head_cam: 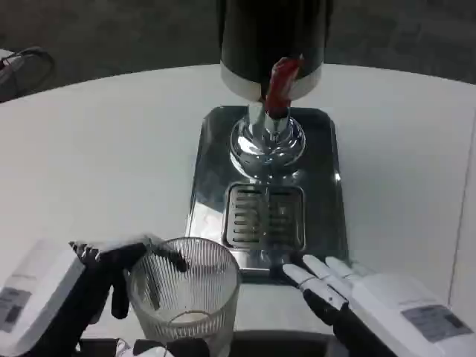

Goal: Grasp the cup under the faucet to collect the drink, then remove the cup.

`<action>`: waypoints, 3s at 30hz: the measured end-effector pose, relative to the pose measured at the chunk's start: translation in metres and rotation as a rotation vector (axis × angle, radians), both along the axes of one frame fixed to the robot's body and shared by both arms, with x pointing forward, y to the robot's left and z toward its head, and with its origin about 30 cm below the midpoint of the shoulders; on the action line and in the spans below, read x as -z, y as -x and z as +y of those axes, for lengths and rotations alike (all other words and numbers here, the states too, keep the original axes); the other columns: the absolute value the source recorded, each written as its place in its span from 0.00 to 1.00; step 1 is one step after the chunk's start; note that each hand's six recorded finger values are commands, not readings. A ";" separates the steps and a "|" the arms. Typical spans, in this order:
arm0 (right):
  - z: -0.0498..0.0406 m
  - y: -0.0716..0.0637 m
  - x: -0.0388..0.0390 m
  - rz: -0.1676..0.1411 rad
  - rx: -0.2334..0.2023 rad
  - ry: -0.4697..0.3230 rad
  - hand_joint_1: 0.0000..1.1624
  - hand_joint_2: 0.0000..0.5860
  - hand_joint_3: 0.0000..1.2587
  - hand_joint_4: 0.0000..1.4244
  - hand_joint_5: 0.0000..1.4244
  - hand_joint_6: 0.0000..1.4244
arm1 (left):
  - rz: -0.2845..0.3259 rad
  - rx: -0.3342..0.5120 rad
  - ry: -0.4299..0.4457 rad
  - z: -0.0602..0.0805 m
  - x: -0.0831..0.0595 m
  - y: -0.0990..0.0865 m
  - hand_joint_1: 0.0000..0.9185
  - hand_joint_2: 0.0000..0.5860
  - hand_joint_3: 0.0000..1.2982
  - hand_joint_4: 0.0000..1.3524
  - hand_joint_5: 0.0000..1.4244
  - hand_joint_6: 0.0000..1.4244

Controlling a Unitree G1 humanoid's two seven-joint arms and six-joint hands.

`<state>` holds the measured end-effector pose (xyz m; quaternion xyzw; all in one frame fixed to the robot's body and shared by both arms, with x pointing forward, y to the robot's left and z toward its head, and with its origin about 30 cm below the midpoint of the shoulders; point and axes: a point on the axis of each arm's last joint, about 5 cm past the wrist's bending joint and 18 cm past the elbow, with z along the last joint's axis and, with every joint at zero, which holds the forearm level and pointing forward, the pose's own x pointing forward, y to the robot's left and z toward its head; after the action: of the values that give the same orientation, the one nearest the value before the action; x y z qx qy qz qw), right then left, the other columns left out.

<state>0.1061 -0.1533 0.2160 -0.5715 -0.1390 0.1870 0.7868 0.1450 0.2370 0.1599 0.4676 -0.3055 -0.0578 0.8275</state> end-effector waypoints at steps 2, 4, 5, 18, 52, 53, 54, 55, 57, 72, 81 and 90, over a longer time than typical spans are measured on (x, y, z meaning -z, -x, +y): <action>0.0000 0.000 -0.0001 0.000 0.000 0.000 0.25 0.81 0.07 0.00 0.00 0.00 | 0.001 -0.001 0.001 0.000 0.000 0.000 0.31 0.50 0.68 0.66 0.76 0.89; -0.0001 -0.001 -0.0001 -0.001 0.000 0.000 0.25 0.81 0.07 0.00 0.00 0.00 | 0.005 -0.004 0.002 0.001 0.001 -0.001 0.31 0.50 0.68 0.66 0.76 0.89; -0.0001 -0.001 0.0000 -0.001 0.001 0.000 0.25 0.81 0.07 0.00 0.00 0.00 | 0.005 -0.004 0.002 0.001 0.001 -0.001 0.31 0.50 0.68 0.66 0.76 0.89; -0.0025 -0.001 0.0001 0.008 0.017 -0.003 0.25 0.81 0.07 0.00 0.00 0.00 | -0.008 -0.008 0.011 0.000 -0.001 -0.010 0.31 0.50 0.68 0.66 0.76 0.89; -0.0239 0.016 0.0020 0.028 0.136 -0.007 0.25 0.81 0.07 0.00 0.00 0.00 | 0.065 -0.083 -0.025 -0.029 0.004 -0.126 0.31 0.50 0.68 0.66 0.76 0.90; -0.0239 0.016 0.0020 0.029 0.136 -0.008 0.25 0.81 0.07 0.00 0.00 0.00 | 0.068 -0.085 -0.026 -0.030 0.003 -0.130 0.31 0.50 0.68 0.66 0.76 0.90; -0.0239 0.016 0.0020 0.028 0.137 -0.009 0.25 0.81 0.07 0.00 0.00 0.00 | 0.068 -0.087 -0.025 -0.031 0.003 -0.132 0.31 0.50 0.68 0.66 0.76 0.90; -0.0240 0.017 0.0019 0.028 0.137 -0.009 0.25 0.81 0.07 0.00 0.00 0.00 | 0.069 -0.087 -0.025 -0.032 0.003 -0.133 0.31 0.50 0.68 0.66 0.76 0.90; -0.0245 0.017 0.0016 0.026 0.140 -0.009 0.25 0.81 0.07 0.00 0.00 0.00 | 0.072 -0.082 -0.030 -0.035 0.002 -0.137 0.31 0.50 0.68 0.66 0.76 0.90; -0.0312 0.023 0.0013 0.040 0.165 -0.024 0.25 0.81 0.07 0.00 0.00 0.00 | 0.066 -0.081 -0.043 -0.058 -0.018 -0.169 0.31 0.50 0.68 0.66 0.76 0.90; -0.0323 0.026 0.0024 0.047 0.168 -0.029 0.25 0.81 0.07 0.00 0.00 0.00 | 0.081 -0.092 -0.081 -0.062 -0.027 -0.182 0.31 0.50 0.67 0.64 0.74 0.85; -0.0363 0.029 0.0025 0.051 0.190 -0.029 0.25 0.81 0.07 0.00 0.00 0.00 | 0.081 -0.084 -0.125 -0.071 -0.035 -0.189 0.26 0.37 0.56 0.53 0.62 0.63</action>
<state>0.0768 -0.1896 0.2135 -0.5656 -0.0669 0.1241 0.8125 0.3339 0.1659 0.1947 0.5280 -0.2478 -0.0609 0.8100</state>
